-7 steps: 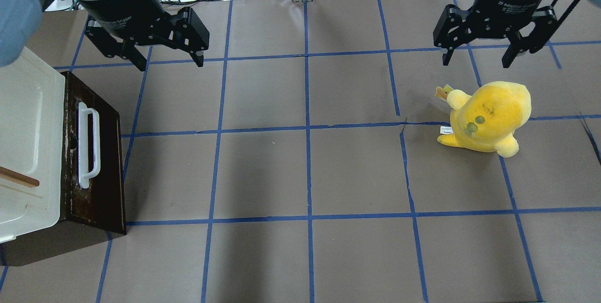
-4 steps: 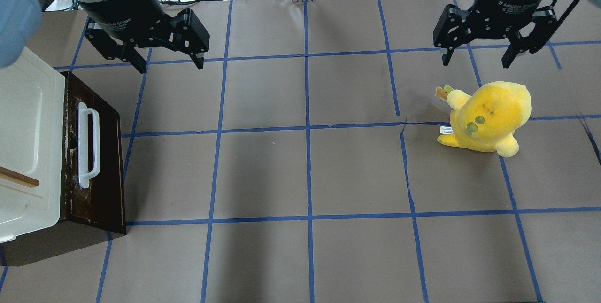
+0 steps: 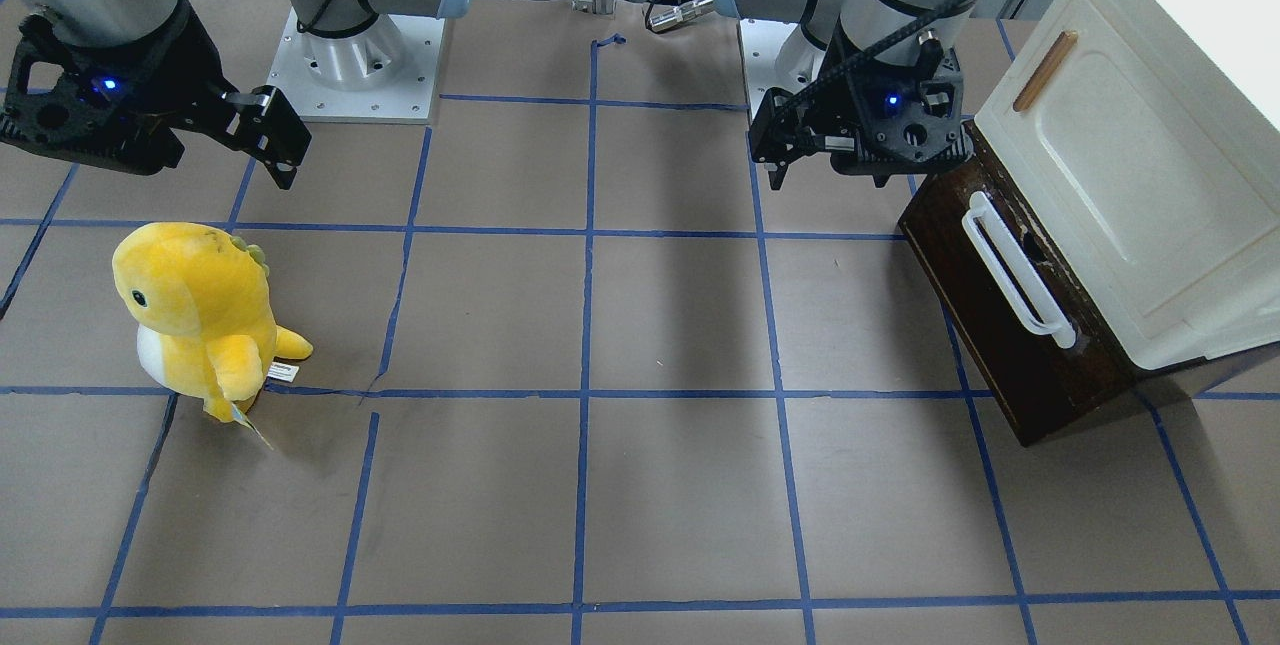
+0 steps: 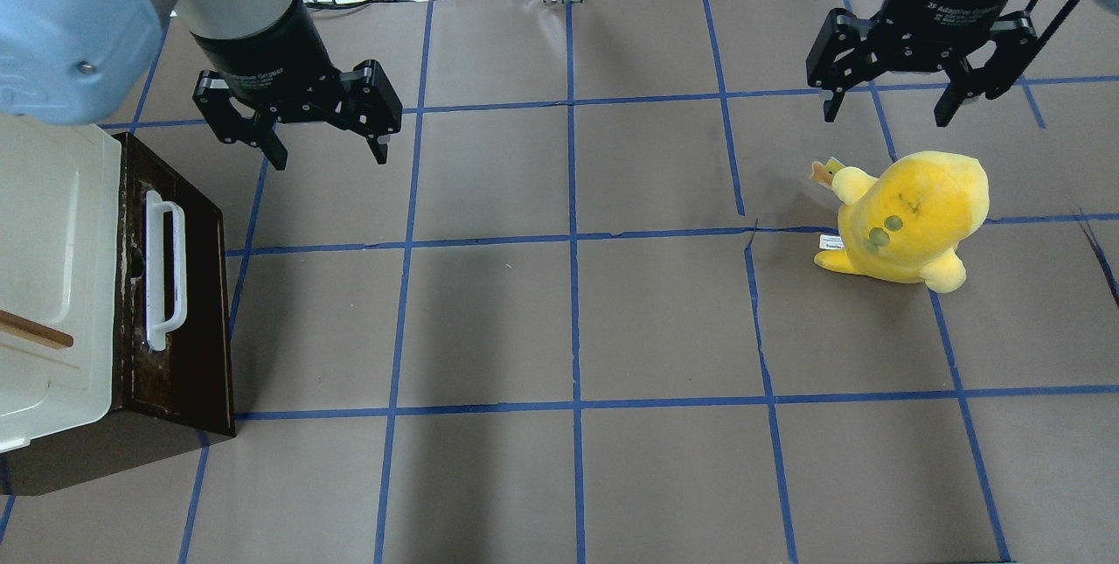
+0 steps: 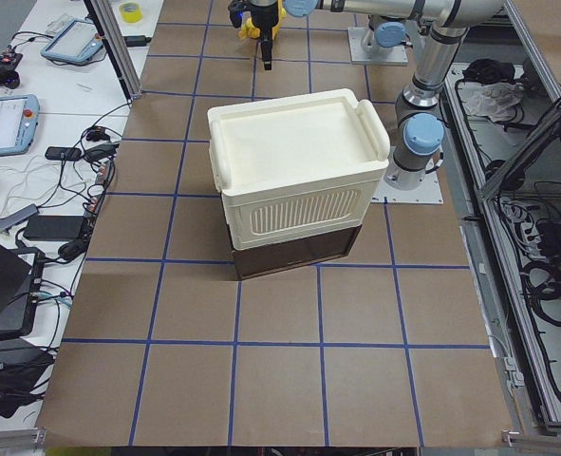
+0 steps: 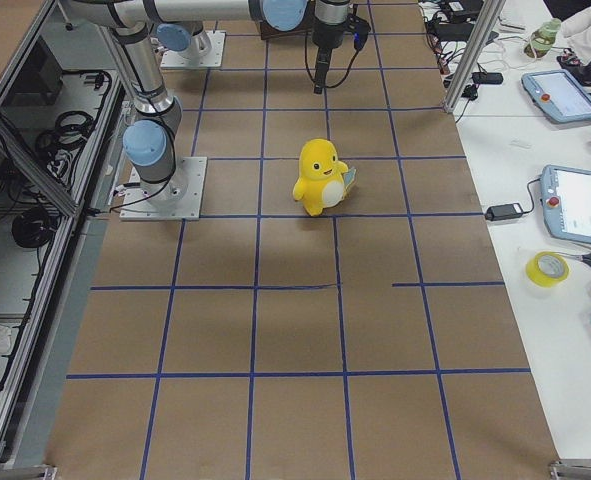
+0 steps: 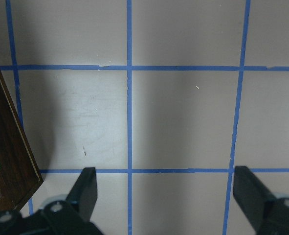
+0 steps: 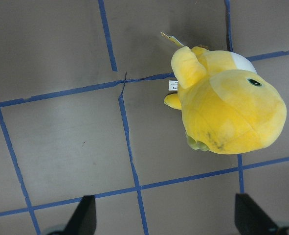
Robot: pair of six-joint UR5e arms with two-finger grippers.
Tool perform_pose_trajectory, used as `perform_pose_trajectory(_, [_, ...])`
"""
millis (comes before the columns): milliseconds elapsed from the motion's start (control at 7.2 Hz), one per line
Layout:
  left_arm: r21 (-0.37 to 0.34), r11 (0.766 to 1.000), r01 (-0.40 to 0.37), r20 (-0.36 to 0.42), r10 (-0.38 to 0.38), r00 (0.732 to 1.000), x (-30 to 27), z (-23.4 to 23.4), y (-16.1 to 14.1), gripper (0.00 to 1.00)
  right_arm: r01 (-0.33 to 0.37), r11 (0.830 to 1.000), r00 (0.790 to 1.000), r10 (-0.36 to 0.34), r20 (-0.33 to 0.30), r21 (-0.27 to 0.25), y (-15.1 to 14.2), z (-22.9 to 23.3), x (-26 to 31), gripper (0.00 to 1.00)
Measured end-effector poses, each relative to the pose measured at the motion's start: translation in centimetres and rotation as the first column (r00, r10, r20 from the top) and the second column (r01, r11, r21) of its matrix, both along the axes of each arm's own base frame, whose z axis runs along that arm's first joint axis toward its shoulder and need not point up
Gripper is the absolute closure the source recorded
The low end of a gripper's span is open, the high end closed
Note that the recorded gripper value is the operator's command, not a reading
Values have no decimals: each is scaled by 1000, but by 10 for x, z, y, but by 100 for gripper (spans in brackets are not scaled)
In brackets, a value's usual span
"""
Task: Pull drawer sideways
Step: 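Move the left gripper down toward the white handle on the wooden drawer, then lower the left gripper onto the white drawer handle and close on it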
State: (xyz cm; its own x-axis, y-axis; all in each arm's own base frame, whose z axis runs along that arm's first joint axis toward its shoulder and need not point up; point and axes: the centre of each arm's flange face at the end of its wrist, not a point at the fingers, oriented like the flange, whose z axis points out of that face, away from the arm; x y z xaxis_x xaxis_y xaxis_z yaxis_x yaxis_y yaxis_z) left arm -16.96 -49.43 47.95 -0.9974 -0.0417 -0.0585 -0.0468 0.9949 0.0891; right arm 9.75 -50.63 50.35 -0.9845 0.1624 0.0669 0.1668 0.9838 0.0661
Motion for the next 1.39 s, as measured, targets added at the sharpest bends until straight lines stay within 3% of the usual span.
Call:
perform_pose_trajectory(278, [97, 995, 26, 112, -36, 993, -4, -35, -6, 0, 0, 1000, 1000, 0, 0, 0, 0, 0, 0, 0])
perform_pose_trajectory(556, [207, 977, 47, 270, -103, 957, -16, -102, -6, 1, 0, 1000, 1000, 0, 0, 0, 0, 0, 0, 0])
perform_pose_trajectory(833, [292, 956, 19, 465, -159, 871, -13, -174, 10, 0, 0, 1000, 1000, 0, 0, 0, 0, 0, 0, 0])
perform_pose_trajectory(1250, [328, 945, -9, 631, -212, 747, -6, -227, 26, 0, 0, 1000, 1000, 0, 0, 0, 0, 0, 0, 0])
perform_pose_trajectory(1389, [336, 942, -13, 689, -237, 685, 0, -244, 33, 0, 0, 1000, 1000, 0, 0, 0, 0, 0, 0, 0])
